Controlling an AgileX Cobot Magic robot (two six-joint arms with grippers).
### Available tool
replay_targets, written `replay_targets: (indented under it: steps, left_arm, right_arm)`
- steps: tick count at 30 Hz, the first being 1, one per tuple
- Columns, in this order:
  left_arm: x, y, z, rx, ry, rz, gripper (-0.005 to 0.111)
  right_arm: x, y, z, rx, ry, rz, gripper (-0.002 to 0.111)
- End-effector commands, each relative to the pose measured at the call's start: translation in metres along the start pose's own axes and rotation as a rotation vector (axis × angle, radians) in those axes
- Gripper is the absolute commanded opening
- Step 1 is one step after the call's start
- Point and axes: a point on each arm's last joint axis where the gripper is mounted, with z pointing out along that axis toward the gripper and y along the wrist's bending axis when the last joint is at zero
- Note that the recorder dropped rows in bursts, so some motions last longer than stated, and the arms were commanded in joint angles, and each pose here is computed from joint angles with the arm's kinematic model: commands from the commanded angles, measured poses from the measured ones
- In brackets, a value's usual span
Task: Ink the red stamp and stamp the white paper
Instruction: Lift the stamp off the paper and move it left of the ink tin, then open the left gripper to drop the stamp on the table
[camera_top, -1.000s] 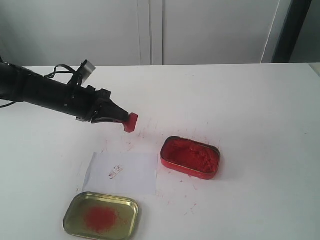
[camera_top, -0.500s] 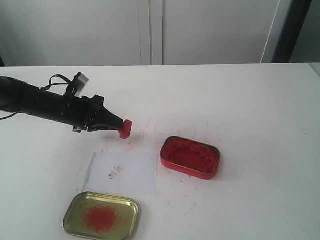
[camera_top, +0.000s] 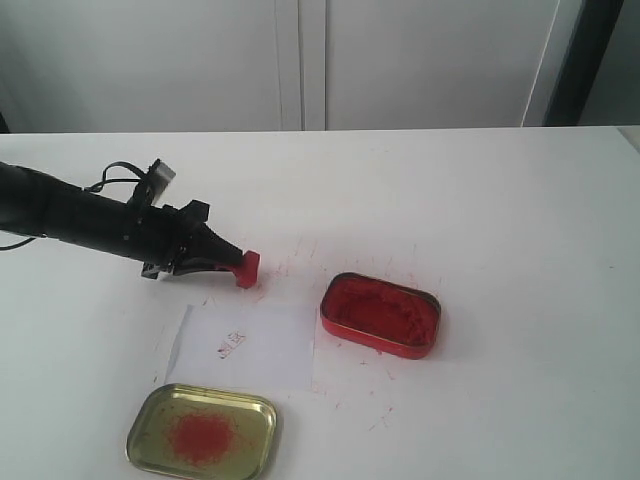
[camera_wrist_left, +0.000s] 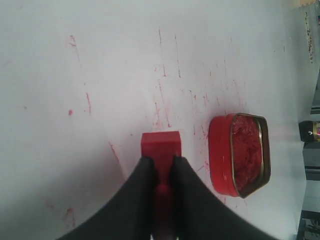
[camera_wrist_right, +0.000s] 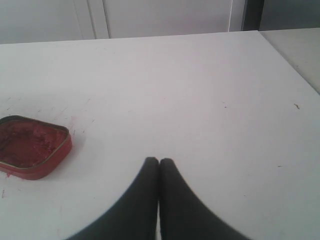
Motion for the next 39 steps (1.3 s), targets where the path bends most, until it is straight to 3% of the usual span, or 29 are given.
replay_targets:
  steps: [1, 9, 19, 26, 29, 34, 39]
  left_arm:
    - [-0.002, -0.002, -0.001, 0.013, -0.006, -0.009, 0.034]
    - [-0.003, 0.0, -0.006, 0.015, -0.015, -0.014, 0.05]
    - [-0.012, 0.003, -0.034, -0.01, -0.06, 0.008, 0.052]
    - [-0.017, -0.009, -0.045, -0.034, -0.088, 0.05, 0.052]
    - [-0.017, -0.009, -0.045, -0.033, -0.086, 0.05, 0.045]
    - [-0.015, -0.007, -0.045, -0.052, -0.068, 0.019, 0.002]
    - [-0.015, -0.007, -0.045, -0.055, -0.062, 0.001, 0.0]
  right_arm:
    - [0.0, 0.0, 0.0, 0.0, -0.015, 0.007, 0.0]
    - [0.0, 0.0, 0.0, 0.0, -0.015, 0.007, 0.0]
    - [0.0, 0.0, 0.0, 0.0, -0.015, 0.007, 0.0]
    - [0.0, 0.0, 0.0, 0.0, -0.015, 0.007, 0.0]
    - [0.0, 0.0, 0.0, 0.0, -0.015, 0.007, 0.0]
    - [0.0, 0.0, 0.0, 0.0, -0.015, 0.007, 0.0]
    - [0.0, 0.0, 0.0, 0.0, -0.015, 0.007, 0.0]
